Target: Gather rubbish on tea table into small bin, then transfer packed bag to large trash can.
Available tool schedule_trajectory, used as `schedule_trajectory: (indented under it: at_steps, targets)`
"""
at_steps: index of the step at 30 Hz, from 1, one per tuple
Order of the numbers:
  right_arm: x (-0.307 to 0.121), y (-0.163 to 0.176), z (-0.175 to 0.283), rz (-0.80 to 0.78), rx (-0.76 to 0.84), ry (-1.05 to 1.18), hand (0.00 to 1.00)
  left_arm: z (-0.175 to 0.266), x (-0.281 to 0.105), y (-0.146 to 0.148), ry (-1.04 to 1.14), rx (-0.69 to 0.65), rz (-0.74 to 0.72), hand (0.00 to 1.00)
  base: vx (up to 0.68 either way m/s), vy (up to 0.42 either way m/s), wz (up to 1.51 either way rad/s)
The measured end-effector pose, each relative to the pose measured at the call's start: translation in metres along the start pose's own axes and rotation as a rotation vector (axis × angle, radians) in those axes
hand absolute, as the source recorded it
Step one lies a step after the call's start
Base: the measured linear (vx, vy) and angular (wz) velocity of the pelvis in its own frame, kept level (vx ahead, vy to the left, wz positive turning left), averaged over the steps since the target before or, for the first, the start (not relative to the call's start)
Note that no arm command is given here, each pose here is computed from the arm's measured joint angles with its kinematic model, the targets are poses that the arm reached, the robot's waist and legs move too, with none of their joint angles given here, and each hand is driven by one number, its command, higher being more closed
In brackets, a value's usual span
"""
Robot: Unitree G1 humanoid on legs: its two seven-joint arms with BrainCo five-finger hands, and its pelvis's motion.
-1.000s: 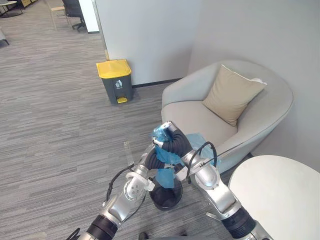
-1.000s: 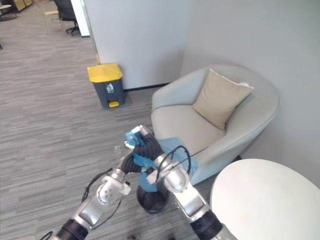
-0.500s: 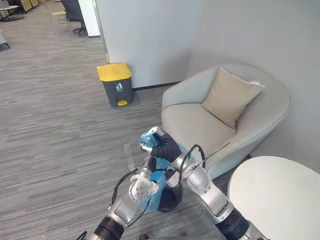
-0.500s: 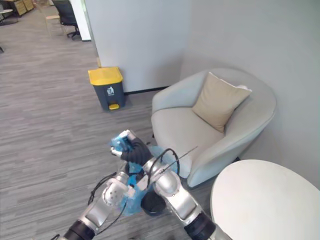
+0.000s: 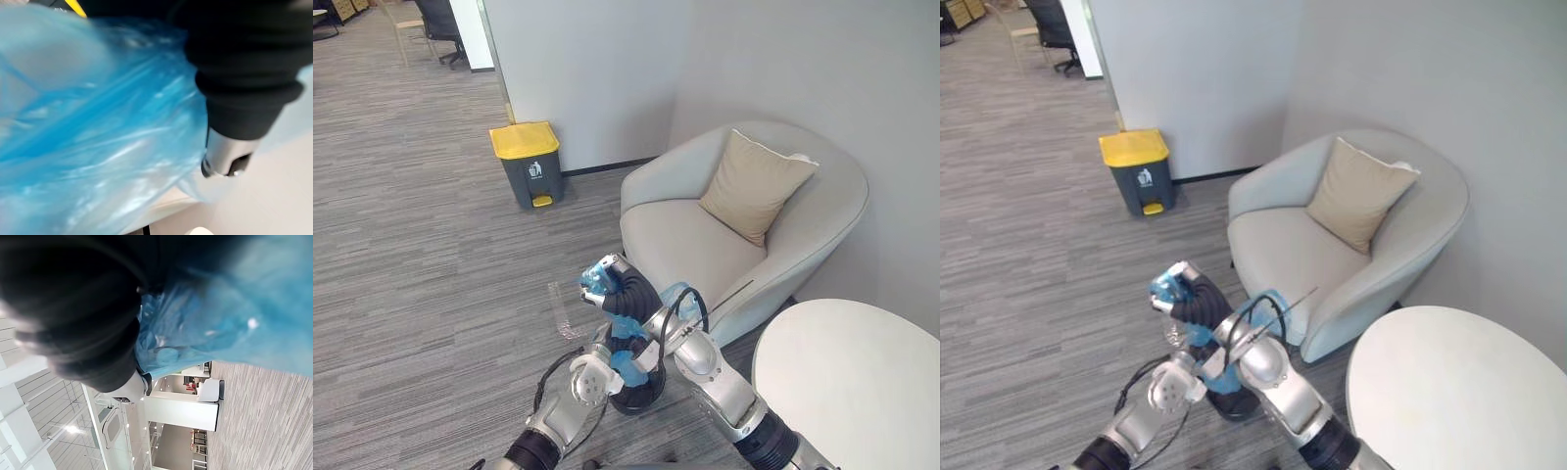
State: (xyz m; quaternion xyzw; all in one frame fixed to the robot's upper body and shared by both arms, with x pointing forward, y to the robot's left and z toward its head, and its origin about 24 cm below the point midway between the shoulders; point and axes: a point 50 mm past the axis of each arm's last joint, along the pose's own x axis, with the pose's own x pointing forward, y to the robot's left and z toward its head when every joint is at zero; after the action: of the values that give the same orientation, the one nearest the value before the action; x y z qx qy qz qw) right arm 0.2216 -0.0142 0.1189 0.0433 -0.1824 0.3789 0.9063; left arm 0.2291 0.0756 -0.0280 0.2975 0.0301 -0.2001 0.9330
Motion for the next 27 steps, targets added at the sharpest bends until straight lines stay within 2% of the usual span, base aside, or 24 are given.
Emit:
schedule_trajectory:
  at_steps: [10,11,16,27]
  targets:
    - [-0.013,-0.012,-0.003,-0.061,-0.022,0.005,1.00,0.001,-0.003,0.001,0.006,-0.071,0.018,1.00,0.00,0.000,0.00]
    - [-0.014,-0.013,-0.004,-0.068,-0.038,0.008,0.00,0.001,-0.003,0.002,0.005,-0.074,0.021,1.00,0.00,0.000,0.00]
    - [-0.030,-0.026,-0.016,-0.135,-0.155,0.082,0.00,0.007,-0.005,0.011,-0.020,-0.122,0.071,1.00,0.00,0.001,0.01]
    - [-0.067,-0.042,-0.045,-0.118,-0.498,0.300,0.00,0.013,-0.011,0.027,-0.049,-0.166,0.147,1.00,0.00,0.001,0.04]
